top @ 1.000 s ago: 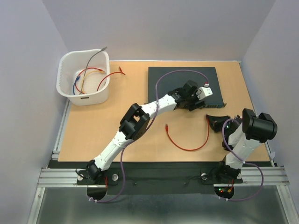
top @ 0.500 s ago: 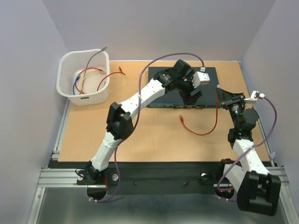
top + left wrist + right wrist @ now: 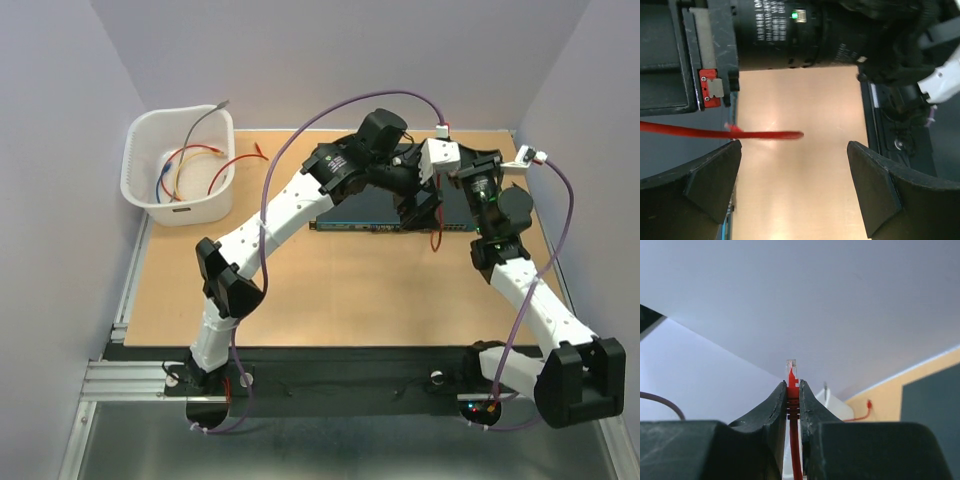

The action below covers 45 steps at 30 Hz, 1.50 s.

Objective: Pull the plug from the switch port

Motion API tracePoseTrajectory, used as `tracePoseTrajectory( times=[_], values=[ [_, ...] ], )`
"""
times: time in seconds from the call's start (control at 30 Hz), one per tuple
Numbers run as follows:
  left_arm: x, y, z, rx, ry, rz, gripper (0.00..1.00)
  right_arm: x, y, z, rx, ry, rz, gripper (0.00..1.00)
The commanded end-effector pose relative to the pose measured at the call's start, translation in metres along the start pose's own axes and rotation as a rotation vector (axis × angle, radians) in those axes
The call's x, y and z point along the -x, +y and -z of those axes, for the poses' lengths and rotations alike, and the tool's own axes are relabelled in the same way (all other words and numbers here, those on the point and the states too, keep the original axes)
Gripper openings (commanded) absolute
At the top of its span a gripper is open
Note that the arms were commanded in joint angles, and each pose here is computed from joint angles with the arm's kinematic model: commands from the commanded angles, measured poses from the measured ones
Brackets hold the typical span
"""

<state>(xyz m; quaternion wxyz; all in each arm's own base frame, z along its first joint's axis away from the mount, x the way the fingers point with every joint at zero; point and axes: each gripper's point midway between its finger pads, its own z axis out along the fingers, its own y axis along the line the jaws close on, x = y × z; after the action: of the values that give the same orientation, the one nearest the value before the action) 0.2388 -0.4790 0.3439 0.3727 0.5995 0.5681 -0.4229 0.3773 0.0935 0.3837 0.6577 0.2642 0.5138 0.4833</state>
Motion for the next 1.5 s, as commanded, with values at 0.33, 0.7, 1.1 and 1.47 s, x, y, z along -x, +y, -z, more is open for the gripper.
tracePoseTrajectory(
  times=[0.33,0.7,1.1,1.47],
  values=[
    [0.045,0.079,0.046,0.462,-0.13,0.042,0.99,-0.007,0.092,-0.033,0.196,-0.103,-0.096,0.0],
    [0.023,0.095,0.039,0.517,-0.088,0.042,0.25,-0.015,0.1,-0.029,0.234,-0.051,-0.205,0.0],
    [0.016,0.195,0.237,1.163,-0.016,-0.08,0.0,-0.043,0.077,-0.034,0.13,0.088,0.057,0.9],
    [-0.065,0.224,0.514,1.589,0.019,0.046,0.0,-0.076,0.029,-0.02,0.053,0.201,0.159,0.97]
  ],
)
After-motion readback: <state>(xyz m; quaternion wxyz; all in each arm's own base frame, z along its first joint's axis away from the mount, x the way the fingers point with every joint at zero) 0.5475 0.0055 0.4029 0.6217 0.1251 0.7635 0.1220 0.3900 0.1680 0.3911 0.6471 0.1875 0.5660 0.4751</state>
